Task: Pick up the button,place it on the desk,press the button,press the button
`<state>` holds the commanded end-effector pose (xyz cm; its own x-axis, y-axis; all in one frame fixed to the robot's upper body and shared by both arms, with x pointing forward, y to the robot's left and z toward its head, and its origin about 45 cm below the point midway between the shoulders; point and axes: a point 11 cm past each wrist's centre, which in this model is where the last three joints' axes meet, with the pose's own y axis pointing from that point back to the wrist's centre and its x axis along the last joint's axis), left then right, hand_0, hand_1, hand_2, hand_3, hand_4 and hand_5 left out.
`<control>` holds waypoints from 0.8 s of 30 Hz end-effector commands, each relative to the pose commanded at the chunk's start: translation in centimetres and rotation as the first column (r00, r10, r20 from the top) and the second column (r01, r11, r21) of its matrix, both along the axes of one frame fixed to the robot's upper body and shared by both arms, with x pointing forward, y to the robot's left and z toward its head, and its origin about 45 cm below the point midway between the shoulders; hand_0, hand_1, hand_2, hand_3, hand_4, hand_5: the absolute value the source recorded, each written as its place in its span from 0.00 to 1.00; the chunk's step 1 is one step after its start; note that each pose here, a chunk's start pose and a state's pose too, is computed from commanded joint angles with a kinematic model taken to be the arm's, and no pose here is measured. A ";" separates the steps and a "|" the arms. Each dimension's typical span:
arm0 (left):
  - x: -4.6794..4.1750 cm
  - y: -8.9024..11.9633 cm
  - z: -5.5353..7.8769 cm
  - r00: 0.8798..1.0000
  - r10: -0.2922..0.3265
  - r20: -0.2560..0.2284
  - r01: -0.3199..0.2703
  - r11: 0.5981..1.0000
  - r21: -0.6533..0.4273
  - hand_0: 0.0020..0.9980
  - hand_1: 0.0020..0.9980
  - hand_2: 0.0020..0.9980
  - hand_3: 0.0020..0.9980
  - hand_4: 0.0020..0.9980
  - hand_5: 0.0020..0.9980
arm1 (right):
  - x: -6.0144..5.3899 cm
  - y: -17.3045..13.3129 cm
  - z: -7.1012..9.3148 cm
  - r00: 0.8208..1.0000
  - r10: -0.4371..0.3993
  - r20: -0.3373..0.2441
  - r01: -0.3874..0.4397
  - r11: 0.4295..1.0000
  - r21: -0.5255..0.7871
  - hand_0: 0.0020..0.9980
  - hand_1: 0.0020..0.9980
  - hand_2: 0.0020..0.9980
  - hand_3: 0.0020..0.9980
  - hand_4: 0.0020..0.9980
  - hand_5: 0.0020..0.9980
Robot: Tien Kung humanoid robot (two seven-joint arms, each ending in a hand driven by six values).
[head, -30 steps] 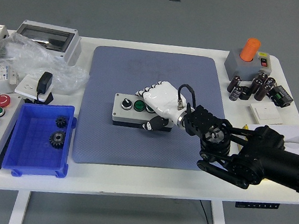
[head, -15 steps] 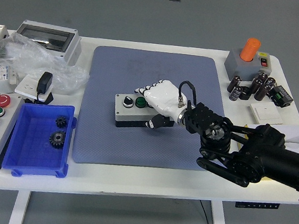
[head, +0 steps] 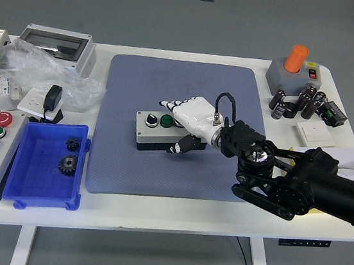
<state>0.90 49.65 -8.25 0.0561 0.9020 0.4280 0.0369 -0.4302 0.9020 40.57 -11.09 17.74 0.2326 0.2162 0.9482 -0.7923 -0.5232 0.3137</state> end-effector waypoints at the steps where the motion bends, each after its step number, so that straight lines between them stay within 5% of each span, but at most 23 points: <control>1: 0.02 0.0 0.0 1.000 0.000 0.001 0.000 1.000 0.000 0.62 0.63 0.57 0.61 0.63 0.36 | 0.0 -0.1 0.1 1.000 -0.002 0.001 0.002 1.000 0.001 0.72 0.70 0.92 1.00 1.00 0.63; 9: 0.12 0.0 0.0 1.000 -0.001 0.005 0.001 1.000 0.004 0.62 0.63 0.57 0.61 0.61 0.34 | -0.4 -1.1 0.4 1.000 -0.023 -0.017 0.023 1.000 0.000 0.67 0.70 0.92 1.00 1.00 0.71; 24: 0.18 0.2 0.1 1.000 -0.003 0.007 0.003 1.000 0.008 0.62 0.63 0.57 0.61 0.60 0.33 | -1.1 -2.2 0.5 0.999 -0.037 -0.037 0.037 0.999 0.008 0.63 0.69 0.92 1.00 1.00 0.70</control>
